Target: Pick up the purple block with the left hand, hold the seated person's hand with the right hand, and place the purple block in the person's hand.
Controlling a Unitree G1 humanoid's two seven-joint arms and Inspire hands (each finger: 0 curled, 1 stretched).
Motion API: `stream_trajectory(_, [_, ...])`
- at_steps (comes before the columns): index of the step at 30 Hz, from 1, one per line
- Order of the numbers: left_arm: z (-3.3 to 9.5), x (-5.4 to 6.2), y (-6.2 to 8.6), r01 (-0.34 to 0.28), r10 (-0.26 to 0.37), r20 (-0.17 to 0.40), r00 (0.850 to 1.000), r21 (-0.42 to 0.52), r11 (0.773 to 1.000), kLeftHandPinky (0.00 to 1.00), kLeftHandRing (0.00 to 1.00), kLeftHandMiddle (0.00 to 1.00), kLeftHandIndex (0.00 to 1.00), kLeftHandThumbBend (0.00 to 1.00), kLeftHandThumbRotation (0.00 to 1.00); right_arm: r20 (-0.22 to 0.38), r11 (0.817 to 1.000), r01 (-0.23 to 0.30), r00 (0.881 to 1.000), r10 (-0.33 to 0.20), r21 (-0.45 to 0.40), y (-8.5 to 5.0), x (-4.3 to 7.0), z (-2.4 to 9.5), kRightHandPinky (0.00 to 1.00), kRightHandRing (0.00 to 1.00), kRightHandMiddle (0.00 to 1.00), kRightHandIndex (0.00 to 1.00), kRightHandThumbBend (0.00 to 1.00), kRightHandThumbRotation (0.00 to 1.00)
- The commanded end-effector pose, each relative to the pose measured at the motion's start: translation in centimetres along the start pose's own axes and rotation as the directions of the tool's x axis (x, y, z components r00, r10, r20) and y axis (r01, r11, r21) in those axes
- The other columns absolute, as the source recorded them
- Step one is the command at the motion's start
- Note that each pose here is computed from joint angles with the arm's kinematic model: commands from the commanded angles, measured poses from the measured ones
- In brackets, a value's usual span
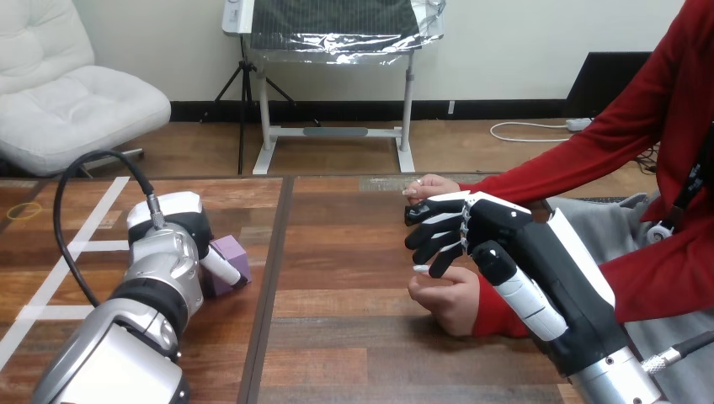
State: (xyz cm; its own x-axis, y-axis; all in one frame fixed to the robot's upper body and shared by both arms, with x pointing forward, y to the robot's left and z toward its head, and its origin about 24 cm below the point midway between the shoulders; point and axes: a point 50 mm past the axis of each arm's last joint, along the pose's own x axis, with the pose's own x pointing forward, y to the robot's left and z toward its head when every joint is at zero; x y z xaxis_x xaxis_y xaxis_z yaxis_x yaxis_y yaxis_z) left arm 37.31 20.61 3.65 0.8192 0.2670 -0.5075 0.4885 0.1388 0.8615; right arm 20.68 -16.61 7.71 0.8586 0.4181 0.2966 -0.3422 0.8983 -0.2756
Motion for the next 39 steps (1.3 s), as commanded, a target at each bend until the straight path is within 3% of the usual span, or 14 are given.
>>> stream_trajectory(1, [1.24,-0.27,2.48,-0.083,0.083,0.042,0.996,-0.019,0.996,0.58,0.75,0.8,0.8,0.79,0.34,0.083,1.0,0.009,0.997,-0.007,-0.015,-0.26,1.02,1.52,0.44,0.55,0.59,0.65,0.84,0.93])
stream_trajectory(27, [1.3,-0.26,2.52,-0.107,0.111,0.061,0.992,-0.067,0.992,0.61,0.78,0.82,0.8,0.78,0.3,0.081,1.0,0.008,0.997,-0.007,-0.01,-0.22,1.12,1.43,0.43,0.55,0.6,0.65,0.86,0.92])
stream_trajectory(39, [1.23,-0.23,2.44,-0.093,0.099,0.065,0.993,-0.09,0.992,0.54,0.7,0.75,0.73,0.74,0.25,0.081,1.0,0.008,0.997,-0.007,-0.017,-0.24,1.08,1.48,0.43,0.55,0.59,0.65,0.85,0.91])
